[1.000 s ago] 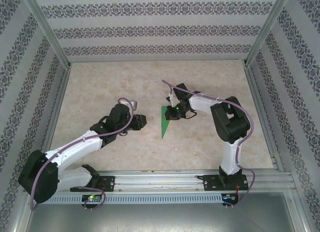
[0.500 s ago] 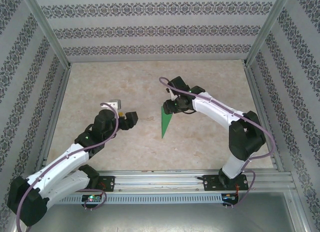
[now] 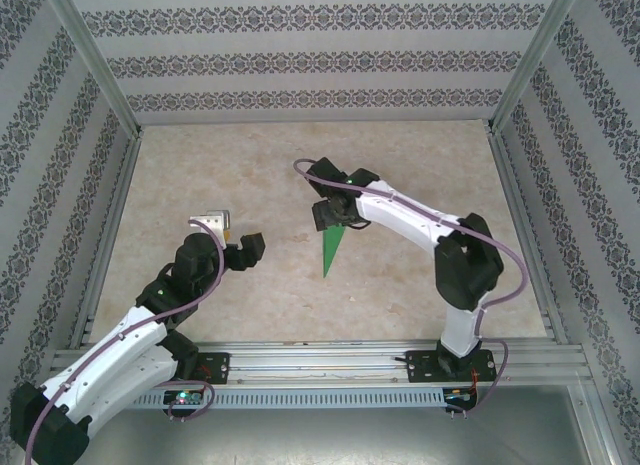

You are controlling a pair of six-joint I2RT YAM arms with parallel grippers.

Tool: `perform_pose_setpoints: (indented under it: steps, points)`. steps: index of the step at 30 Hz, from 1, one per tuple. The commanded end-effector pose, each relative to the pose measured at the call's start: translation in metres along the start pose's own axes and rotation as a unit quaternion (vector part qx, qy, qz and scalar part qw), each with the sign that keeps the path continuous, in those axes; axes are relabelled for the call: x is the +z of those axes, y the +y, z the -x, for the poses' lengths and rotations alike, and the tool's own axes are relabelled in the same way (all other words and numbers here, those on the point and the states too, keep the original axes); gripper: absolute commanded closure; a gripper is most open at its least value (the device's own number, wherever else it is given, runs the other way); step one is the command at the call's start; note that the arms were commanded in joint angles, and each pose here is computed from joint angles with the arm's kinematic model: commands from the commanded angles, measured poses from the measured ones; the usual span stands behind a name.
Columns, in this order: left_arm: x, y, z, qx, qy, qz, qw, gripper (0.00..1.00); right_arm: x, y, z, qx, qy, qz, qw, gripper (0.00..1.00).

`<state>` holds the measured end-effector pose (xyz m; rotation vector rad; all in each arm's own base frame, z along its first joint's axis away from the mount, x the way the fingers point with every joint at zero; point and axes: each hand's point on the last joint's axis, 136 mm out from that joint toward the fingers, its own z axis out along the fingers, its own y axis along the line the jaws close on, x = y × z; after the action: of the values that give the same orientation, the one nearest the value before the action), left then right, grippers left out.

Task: Fold a paper plane with a square sheet of paper (fold left side to right side)
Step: Turn over the paper plane at the center of the table.

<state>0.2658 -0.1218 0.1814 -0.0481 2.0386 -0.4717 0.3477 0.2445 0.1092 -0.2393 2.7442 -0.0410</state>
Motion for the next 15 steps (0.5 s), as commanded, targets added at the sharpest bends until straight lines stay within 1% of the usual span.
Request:
perform_pose_setpoints:
  steps: [1, 6, 15]
  points:
    - [0.000, 0.013, -0.011, 0.021, 0.018, 0.023, 0.999, 0.13, 0.017, 0.009, -0.005, 0.023, 0.026, -0.017, 0.999, 0.17]
    - [0.002, 0.013, -0.014, 0.016, 0.019, 0.021, 0.999, 0.12, 0.042, 0.017, -0.008, 0.029, 0.045, -0.027, 0.998, 0.21]
    - [0.008, 0.015, -0.021, 0.019, 0.033, 0.026, 0.999, 0.12, 0.066, 0.017, -0.026, 0.030, 0.075, -0.036, 0.996, 0.30]
